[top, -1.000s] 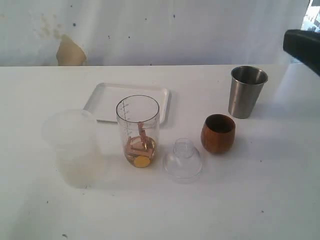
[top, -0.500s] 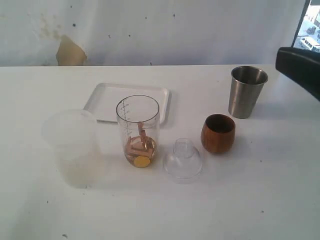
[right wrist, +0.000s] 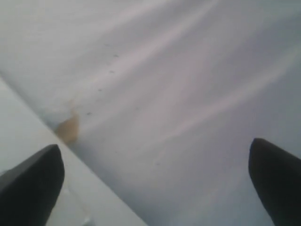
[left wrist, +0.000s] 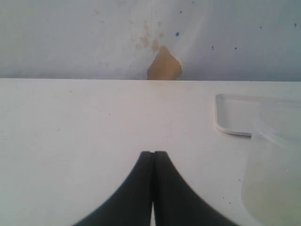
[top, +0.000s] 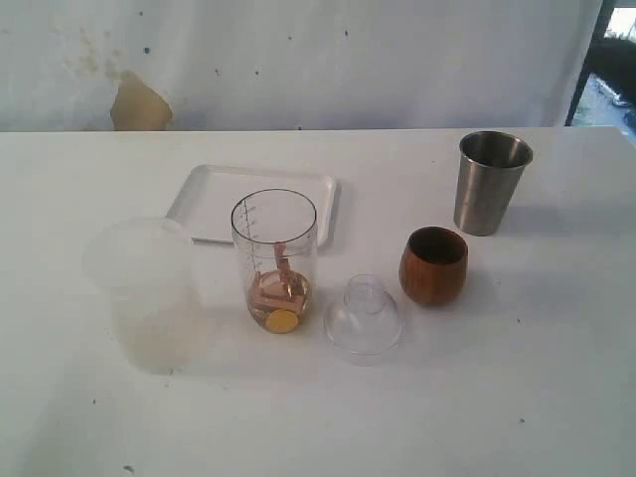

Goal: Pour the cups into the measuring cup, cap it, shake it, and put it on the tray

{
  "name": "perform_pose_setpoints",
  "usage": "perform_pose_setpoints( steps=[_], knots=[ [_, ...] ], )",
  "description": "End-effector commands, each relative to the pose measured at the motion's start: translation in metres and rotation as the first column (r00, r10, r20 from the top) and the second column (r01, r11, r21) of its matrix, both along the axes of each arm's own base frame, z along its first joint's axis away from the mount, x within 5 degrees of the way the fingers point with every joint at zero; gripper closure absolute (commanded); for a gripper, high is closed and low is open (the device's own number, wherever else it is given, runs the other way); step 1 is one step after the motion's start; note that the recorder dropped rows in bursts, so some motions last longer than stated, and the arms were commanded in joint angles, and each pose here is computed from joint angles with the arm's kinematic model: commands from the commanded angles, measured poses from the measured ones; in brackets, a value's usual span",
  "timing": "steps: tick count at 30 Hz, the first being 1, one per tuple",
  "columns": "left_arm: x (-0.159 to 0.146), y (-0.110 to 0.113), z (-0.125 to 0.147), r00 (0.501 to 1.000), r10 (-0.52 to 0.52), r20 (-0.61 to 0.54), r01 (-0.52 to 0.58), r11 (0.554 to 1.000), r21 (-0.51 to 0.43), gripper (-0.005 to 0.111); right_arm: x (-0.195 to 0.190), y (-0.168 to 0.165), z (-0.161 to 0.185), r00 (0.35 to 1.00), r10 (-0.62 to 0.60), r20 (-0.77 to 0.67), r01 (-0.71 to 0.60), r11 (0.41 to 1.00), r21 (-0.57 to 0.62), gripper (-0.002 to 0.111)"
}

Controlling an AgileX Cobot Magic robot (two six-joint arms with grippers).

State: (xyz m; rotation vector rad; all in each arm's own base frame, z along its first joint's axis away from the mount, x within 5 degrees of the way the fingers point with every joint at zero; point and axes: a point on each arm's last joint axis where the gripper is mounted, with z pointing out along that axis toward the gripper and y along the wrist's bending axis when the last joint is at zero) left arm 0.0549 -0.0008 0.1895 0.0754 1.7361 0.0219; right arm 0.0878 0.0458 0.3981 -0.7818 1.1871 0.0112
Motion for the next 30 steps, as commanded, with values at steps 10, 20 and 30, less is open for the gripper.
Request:
perform_pose_setpoints(
  steps=[10,20,30],
  knots=[
    [0.0,0.0,0.001,1.0,0.001,-0.001,-0.001,1.0,-0.011,0.003,0.005,-0.083,-0.005,0.723,-0.593,-0.354,0.642,0.389,0.661,0.009],
    [0.0,0.0,0.001,1.0,0.001,-0.001,-0.001,1.0,-0.011,0.003,0.015,-0.052,-0.018,0.911,-0.387,-0.139,0.39,0.707,0.589,0.009],
    [0.0,0.0,0.001,1.0,0.001,-0.001,-0.001,1.0,-0.011,0.003,-0.009,-0.055,-0.031,0.877,-0.448,0.172,0.207,0.676,0.707,0.009]
  ],
)
